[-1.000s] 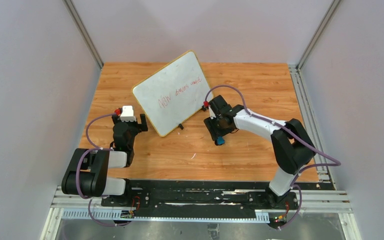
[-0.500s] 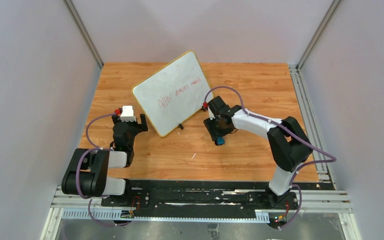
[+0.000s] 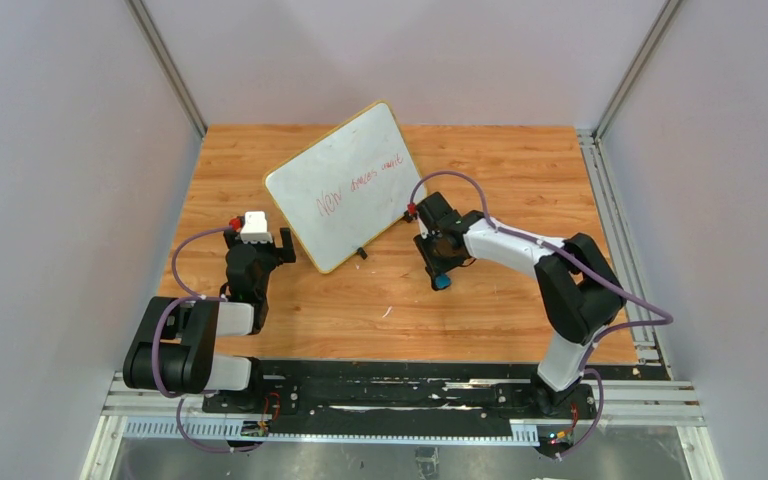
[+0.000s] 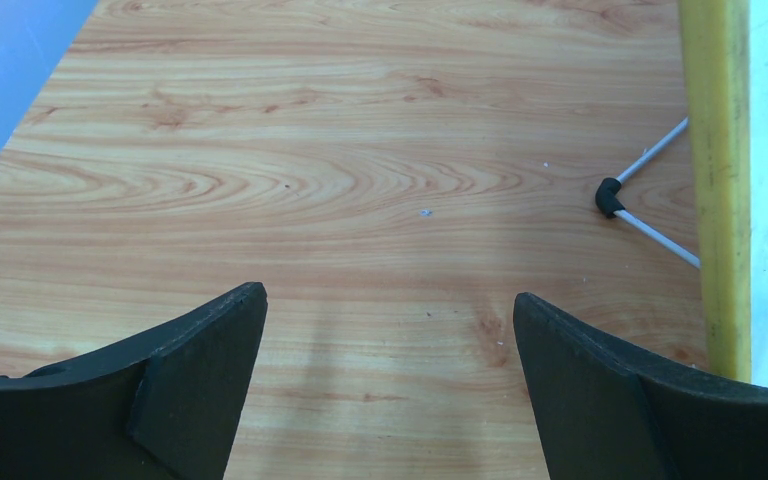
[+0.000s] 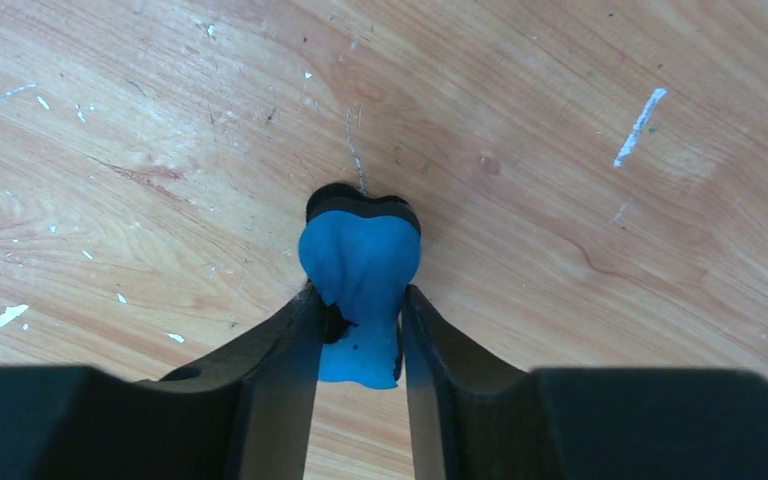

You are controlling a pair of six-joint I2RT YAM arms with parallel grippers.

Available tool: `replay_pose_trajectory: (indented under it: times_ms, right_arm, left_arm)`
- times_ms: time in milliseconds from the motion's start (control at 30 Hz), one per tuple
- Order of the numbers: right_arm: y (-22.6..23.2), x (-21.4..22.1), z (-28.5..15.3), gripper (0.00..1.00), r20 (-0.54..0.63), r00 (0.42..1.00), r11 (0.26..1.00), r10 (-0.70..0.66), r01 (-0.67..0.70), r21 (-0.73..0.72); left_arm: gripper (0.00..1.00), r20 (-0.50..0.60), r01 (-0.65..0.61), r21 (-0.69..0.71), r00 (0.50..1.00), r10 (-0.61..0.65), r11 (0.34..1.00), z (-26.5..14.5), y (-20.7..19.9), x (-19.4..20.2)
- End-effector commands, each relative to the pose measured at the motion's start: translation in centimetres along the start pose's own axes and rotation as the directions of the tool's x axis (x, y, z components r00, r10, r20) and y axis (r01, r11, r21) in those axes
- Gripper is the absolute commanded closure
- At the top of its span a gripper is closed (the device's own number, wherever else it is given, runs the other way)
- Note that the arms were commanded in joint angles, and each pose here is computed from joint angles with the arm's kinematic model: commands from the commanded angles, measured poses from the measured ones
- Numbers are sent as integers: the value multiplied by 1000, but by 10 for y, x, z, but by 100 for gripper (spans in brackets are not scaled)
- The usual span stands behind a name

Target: Erase the whiteboard

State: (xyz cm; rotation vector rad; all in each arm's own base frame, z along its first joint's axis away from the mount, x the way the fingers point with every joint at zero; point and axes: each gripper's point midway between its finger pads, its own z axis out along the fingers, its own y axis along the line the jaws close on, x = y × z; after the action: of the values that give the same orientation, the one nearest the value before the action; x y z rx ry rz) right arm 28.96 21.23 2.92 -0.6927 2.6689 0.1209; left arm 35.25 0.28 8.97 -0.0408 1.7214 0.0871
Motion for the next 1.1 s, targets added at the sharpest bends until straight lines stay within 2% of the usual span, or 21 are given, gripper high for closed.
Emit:
replay_pose_trajectory:
  times_ms: [0, 267, 833, 967, 1067]
  right_arm:
    - [-4, -4, -15, 69, 40, 999, 999, 11, -12, 31]
    - [-5, 0, -18, 78, 37, 999, 999, 23, -24, 31]
    - [-10, -5, -31, 78, 76, 996, 999, 37, -39, 31]
    - [-10, -8, -34, 78, 86, 996, 999, 37, -40, 29]
    - [-9, -9, -35, 78, 91, 995, 999, 36, -38, 24]
  left_arm:
    - [2, 49, 9, -10, 999, -9, 1000, 4, 1, -14]
    - [2, 49, 7, -9, 999, -7, 1000, 4, 1, -15]
    - [2, 82, 45, -85, 996, -38, 995, -4, 15, -25]
    - [2, 59, 35, -98, 998, -29, 995, -7, 18, -32]
    - [2, -7, -17, -139, 1000, 16, 990, -7, 26, -29]
